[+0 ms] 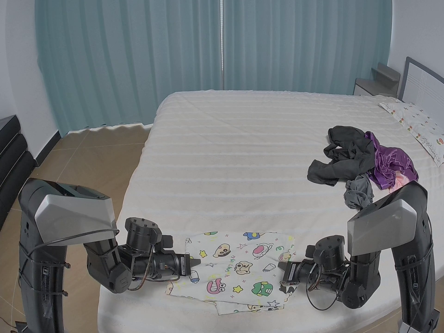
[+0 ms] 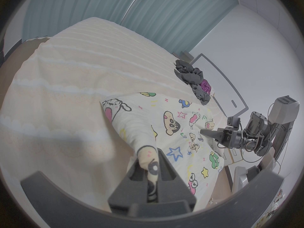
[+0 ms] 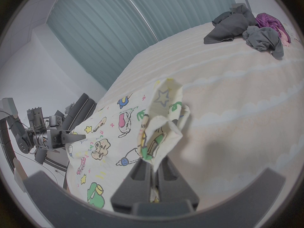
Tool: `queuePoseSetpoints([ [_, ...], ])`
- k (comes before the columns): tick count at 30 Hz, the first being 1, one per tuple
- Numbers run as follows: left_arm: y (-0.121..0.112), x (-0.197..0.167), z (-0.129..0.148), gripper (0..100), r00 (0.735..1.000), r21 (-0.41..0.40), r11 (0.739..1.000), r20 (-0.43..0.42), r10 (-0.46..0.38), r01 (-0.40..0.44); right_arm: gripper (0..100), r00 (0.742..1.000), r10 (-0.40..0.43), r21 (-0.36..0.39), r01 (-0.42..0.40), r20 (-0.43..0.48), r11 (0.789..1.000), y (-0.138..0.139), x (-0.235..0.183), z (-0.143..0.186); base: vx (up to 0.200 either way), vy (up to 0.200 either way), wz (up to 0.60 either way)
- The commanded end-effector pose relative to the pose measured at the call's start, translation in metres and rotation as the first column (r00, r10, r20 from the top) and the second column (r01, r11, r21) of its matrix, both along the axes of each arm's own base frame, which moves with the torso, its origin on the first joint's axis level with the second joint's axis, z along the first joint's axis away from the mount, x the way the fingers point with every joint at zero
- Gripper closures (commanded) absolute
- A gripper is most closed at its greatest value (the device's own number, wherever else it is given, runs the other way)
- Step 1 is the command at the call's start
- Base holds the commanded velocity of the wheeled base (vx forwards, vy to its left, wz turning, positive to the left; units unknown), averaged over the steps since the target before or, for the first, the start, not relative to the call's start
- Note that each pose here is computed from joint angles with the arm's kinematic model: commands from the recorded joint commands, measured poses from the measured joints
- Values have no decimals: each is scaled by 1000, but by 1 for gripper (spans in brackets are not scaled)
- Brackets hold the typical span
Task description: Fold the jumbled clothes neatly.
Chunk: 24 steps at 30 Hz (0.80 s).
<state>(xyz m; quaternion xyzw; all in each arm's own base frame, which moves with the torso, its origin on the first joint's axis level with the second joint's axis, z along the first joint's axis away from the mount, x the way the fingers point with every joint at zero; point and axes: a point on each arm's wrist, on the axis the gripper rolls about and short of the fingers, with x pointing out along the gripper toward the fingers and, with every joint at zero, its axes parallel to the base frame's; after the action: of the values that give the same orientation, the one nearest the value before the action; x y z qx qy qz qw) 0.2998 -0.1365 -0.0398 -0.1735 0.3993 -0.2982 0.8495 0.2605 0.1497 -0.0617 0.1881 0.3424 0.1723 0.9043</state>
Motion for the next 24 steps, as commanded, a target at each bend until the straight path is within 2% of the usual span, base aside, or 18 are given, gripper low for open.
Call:
queuePoseSetpoints([
  [1, 2, -4, 5, 100, 1000, 0, 1000, 0, 4, -4, 100, 1000, -7, 17, 7, 8, 1000, 0, 0, 1, 0, 0, 0],
  [4, 3, -7, 6, 100, 1000, -3, 1000, -11, 10, -10, 100, 1000, -28, 54, 27, 14, 998, 0, 1, 4, 0, 0, 0],
  [10, 3, -6, 7, 100, 1000, -4, 1000, -4, 17, -17, 100, 999, -30, 61, 29, 18, 998, 1, 2, 6, 0, 0, 0],
  [13, 2, -3, 8, 100, 999, -1, 999, 1, 51, -51, 100, 999, -34, 73, 31, 34, 997, 1, 3, 11, 0, 0, 0],
  [16, -1, 2, 14, 100, 993, -45, 992, -21, 119, -120, 100, 999, -34, 74, 31, 35, 997, 1, 3, 12, 0, 0, 0],
  [20, -3, 0, 17, 100, 991, -54, 990, -27, 130, -132, 100, 999, -34, 73, 31, 34, 997, 1, 3, 12, 0, 0, 0],
  [24, -5, -1, 18, 100, 992, -54, 991, -26, 124, -125, 100, 999, -41, 81, 38, 28, 996, 0, 2, 13, 0, -200, 0],
])
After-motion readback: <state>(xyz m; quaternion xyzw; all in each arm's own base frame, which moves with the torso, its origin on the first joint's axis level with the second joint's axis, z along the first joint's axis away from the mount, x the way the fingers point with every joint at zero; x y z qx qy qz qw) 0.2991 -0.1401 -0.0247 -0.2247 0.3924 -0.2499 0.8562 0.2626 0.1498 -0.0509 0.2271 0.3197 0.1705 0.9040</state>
